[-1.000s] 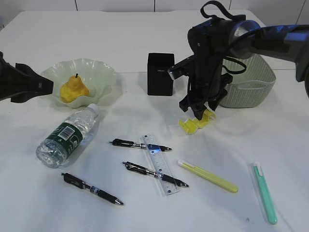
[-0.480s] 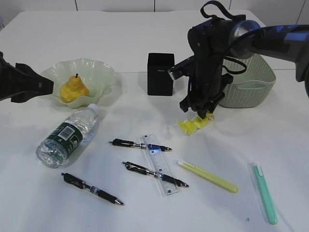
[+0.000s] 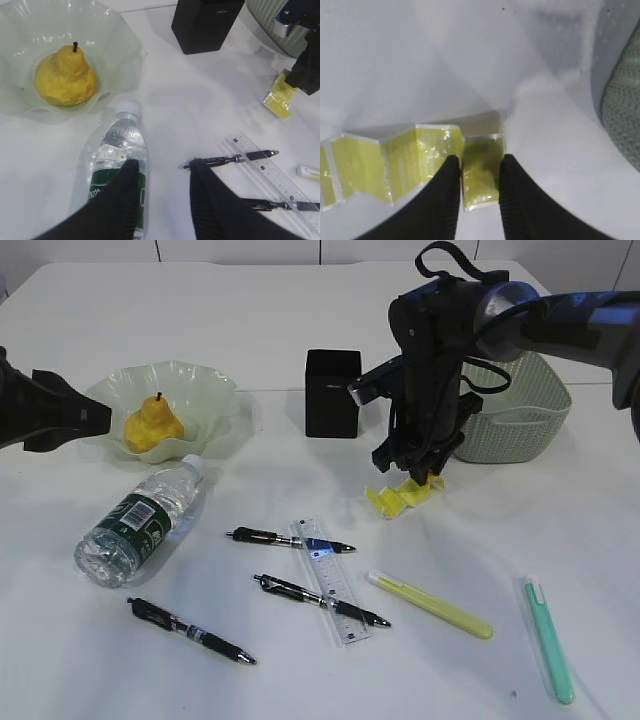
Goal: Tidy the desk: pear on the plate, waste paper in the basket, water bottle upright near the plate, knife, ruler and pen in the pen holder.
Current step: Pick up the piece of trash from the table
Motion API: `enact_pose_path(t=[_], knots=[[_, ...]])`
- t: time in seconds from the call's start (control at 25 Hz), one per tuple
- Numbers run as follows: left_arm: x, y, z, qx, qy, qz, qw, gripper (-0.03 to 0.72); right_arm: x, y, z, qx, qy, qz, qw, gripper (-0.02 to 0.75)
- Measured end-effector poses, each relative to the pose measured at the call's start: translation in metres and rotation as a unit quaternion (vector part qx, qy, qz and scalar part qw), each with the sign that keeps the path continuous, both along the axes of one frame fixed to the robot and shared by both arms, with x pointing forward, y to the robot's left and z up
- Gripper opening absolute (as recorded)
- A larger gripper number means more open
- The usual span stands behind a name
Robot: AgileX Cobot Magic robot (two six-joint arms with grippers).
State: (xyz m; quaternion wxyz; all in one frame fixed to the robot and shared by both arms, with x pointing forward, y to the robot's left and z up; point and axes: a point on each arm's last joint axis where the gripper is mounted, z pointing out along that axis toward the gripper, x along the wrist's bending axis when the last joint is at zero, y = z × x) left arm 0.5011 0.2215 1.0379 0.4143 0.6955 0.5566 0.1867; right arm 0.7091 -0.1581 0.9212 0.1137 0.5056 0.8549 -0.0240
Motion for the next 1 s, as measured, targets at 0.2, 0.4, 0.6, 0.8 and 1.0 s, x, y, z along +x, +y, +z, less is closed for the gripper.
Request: enact_pose_path(t=[0.2, 0.4, 0.6, 0.8, 1.0], knots=[[0.0, -0.0001, 0.0001, -0.002, 0.0, 0.001, 1.0, 0.24, 0.0, 0.0, 0.0, 0.0, 0.0, 0.0, 1.0, 0.094], [0.0, -0.0001, 0.0001, -0.002, 0.0, 0.001, 1.0, 0.24, 0.0, 0.0, 0.0, 0.0, 0.0, 0.0, 1.0, 0.024], [0.0, -0.0001, 0.0001, -0.002, 0.001, 0.001, 1.0, 0.24, 0.0003, -0.0007, 0.0002, -0.004, -0.002, 0.001, 1.0, 0.019], [0.0, -0.0001, 0.0001, -0.003, 0.001, 0.001, 1.0, 0.24, 0.0002, -0.0006, 0.0001, -0.002, -0.003, -0.008, 1.0, 0.057], [0.0, -0.0001, 0.0001, -0.003, 0.001, 0.001, 1.0, 0.24, 0.0002, -0.0006, 0.0001, -0.002, -0.003, -0.009, 1.0, 0.232]])
